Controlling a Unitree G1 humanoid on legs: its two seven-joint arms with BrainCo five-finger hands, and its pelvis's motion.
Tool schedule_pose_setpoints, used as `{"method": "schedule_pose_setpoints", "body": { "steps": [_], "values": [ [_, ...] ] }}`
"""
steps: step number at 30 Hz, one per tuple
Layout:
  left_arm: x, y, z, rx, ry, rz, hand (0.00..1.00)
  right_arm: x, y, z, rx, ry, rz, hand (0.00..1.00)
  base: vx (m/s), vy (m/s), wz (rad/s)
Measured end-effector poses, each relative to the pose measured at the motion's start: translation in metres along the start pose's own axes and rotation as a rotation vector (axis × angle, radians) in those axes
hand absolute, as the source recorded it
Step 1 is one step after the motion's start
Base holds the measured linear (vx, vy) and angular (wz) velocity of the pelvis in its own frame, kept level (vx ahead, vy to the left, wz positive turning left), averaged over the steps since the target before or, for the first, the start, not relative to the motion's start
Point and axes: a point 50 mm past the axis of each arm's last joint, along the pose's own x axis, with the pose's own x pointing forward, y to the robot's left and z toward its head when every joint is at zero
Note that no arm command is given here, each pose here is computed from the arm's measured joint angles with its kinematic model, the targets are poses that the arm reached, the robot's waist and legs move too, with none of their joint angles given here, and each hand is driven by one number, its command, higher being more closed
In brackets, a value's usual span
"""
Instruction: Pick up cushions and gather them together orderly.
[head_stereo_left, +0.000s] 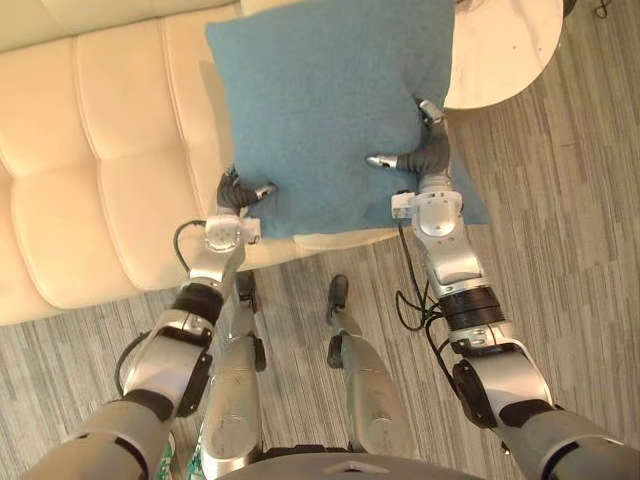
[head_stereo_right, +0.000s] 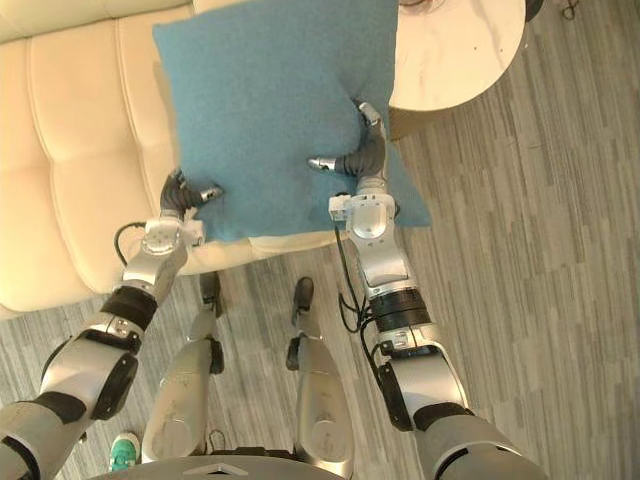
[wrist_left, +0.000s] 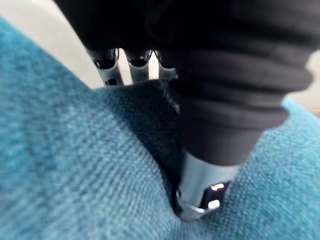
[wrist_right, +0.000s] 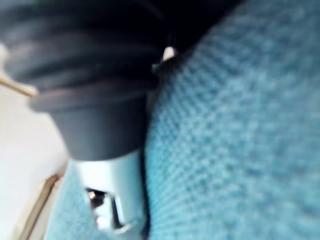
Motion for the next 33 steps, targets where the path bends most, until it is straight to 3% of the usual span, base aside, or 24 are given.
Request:
{"method": "schedule_pose_setpoints", "body": {
  "steps": [12, 18, 24, 33],
  "values": [
    [-0.009, -0.013, 0.037, -0.065, -0.170, -0.026, 1.00, -0.033, -0.015, -0.001, 0.113, -0.036, -0.068, 1.00, 0.03, -0.025, -0.01],
    [-0.027, -0.018, 0.023, -0.063, -0.173, -0.042, 1.00, -0.063, -0.020, -0.018, 0.144, 0.040, -0.105, 1.00, 0.07, -0.027, 0.11],
    [-0.072, -0.016, -0.012, -0.110, -0.121, -0.032, 1.00, -0.105, -0.020, -0.041, 0.143, 0.173, -0.112, 1.00, 0.08, -0.046, 0.21],
    [-0.133, 0.006, -0.054, -0.124, -0.001, 0.021, 1.00, -0.149, -0.006, -0.059, 0.121, 0.314, 0.003, 1.00, 0.04, -0.013, 0.05]
  ]
}}
